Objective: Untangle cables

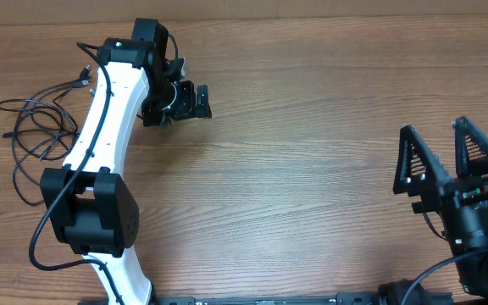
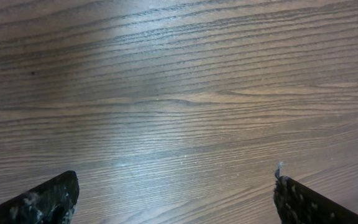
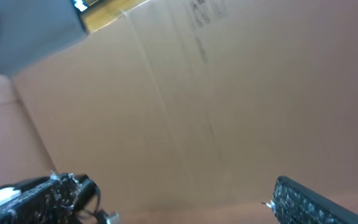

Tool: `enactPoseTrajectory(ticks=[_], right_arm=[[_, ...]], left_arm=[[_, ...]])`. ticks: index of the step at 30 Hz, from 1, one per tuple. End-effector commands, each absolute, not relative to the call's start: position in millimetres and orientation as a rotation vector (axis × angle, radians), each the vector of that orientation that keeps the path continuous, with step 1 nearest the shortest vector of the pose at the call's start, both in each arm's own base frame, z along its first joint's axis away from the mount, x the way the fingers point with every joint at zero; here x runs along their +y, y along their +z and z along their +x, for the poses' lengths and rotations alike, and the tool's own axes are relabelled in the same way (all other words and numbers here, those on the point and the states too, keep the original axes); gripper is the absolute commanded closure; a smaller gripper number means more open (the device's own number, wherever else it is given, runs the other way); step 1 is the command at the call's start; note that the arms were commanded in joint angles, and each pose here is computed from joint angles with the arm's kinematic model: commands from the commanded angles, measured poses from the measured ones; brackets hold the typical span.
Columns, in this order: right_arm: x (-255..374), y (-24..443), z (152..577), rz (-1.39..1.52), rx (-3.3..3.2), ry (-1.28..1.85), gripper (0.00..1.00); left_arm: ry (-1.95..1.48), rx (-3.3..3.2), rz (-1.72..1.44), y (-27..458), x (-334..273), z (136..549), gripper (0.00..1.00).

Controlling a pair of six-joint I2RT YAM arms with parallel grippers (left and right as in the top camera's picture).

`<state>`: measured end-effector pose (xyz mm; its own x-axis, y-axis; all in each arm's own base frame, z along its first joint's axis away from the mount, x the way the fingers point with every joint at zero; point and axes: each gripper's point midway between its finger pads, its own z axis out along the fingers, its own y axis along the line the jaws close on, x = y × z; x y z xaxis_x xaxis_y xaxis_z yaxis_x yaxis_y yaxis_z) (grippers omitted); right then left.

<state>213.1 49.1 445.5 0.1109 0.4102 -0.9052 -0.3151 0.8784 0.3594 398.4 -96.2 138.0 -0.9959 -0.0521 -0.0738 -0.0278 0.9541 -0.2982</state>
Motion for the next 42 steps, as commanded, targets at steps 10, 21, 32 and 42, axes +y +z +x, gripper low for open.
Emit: enactPoseTrajectory(ticks=[10, 21, 32, 42], right_arm=[[54.7, 412.1, 196.9, -0.044, 1.082, 0.5, 0.0], [39.5, 352.4, 200.4, 0.037, 1.057, 0.453, 0.0], [35.7, 296.6, 214.8, 0.059, 1.12, 0.407, 0.0], [41.9, 232.1, 236.2, -0.025, 1.344, 0.29, 0.0]], left_arm=[[-0.451, 3.039, -0.074, 133.0, -95.3, 397.6, 0.01], [-0.45, 3.039, -0.074, 133.0, -95.2, 397.6, 0.01], [-0.45, 3.039, -0.074, 133.0, -95.2, 397.6, 0.0], [-0.45, 3.039, -0.074, 133.0, -95.2, 397.6, 0.0]])
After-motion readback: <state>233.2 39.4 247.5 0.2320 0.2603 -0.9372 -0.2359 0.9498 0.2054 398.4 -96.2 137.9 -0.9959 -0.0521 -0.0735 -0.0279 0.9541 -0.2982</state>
